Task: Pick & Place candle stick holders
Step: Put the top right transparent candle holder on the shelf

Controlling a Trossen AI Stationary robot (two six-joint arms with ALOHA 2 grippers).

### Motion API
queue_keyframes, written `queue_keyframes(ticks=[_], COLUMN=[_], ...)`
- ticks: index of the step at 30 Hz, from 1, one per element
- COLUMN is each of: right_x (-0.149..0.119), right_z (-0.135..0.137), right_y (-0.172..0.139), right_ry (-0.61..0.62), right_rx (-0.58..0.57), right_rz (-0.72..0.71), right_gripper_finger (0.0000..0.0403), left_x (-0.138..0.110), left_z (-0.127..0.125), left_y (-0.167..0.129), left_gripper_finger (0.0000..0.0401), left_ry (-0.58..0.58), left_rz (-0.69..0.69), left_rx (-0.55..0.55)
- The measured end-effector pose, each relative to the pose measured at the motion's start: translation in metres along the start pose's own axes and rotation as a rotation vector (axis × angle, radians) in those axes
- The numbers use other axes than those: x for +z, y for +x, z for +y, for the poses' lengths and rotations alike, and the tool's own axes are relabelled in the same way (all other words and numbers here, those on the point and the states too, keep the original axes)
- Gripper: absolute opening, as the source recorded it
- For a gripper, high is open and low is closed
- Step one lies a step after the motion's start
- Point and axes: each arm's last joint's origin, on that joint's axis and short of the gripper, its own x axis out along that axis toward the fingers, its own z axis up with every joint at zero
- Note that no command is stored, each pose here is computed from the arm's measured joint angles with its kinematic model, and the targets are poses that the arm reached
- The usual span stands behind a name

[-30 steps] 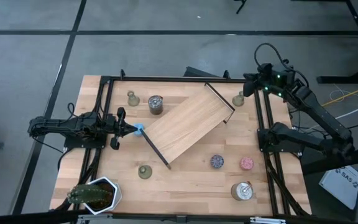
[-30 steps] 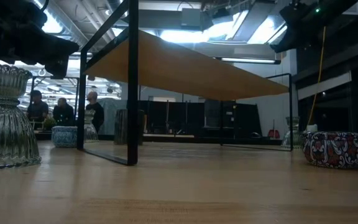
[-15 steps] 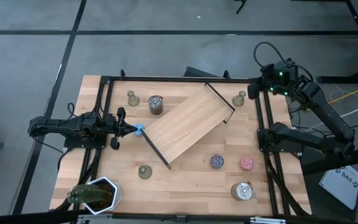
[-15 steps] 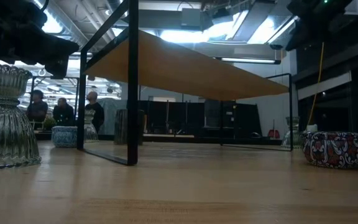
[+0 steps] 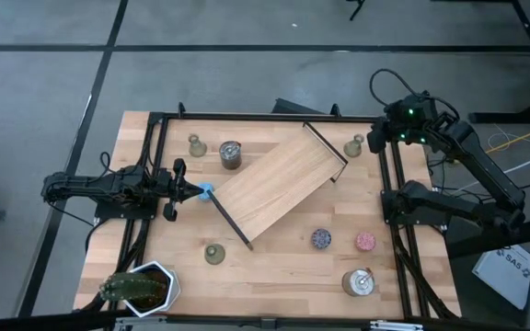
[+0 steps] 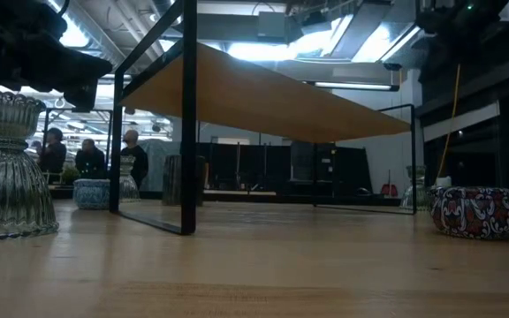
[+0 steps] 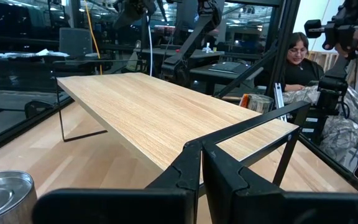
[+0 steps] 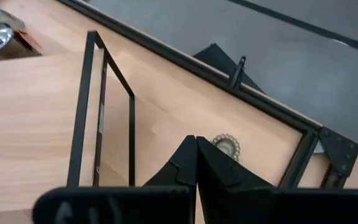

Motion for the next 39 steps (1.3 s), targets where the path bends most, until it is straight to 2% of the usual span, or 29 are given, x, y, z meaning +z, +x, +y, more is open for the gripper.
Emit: queue_keyframes(ticks=[6,10,15,28,39], right_x=[-0.003,-0.003,-0.003,-0.001,0.000], right_z=[0.000,0.000,-0.001,-0.001,-0.001], right_y=[0.006,0.009,0.013,0.023,0.035], right_ry=[0.031,0.049,0.047,0.064,0.088], right_rx=[-0.012,-0.021,-0.069,-0.081,-0.124], right_rz=[0.071,0.109,0.132,0.185,0.246], right_gripper_finger=[0.0009,0.0027,0.0064,0.0181,0.0235], left_x=[0.000,0.000,0.000,0.000,0.000], left_z=[0.000,0.000,0.000,0.000,0.000], left_y=[0.000,0.000,0.000,0.000,0.000], left_gripper_finger=[0.0011,0.0010,0.0013,0.0012,0.0013], left_ry=[0.000,0.000,0.000,0.000,0.000], left_rz=[0.000,0.000,0.000,0.000,0.000], left_rx=[0.000,0.000,0.000,0.000,0.000])
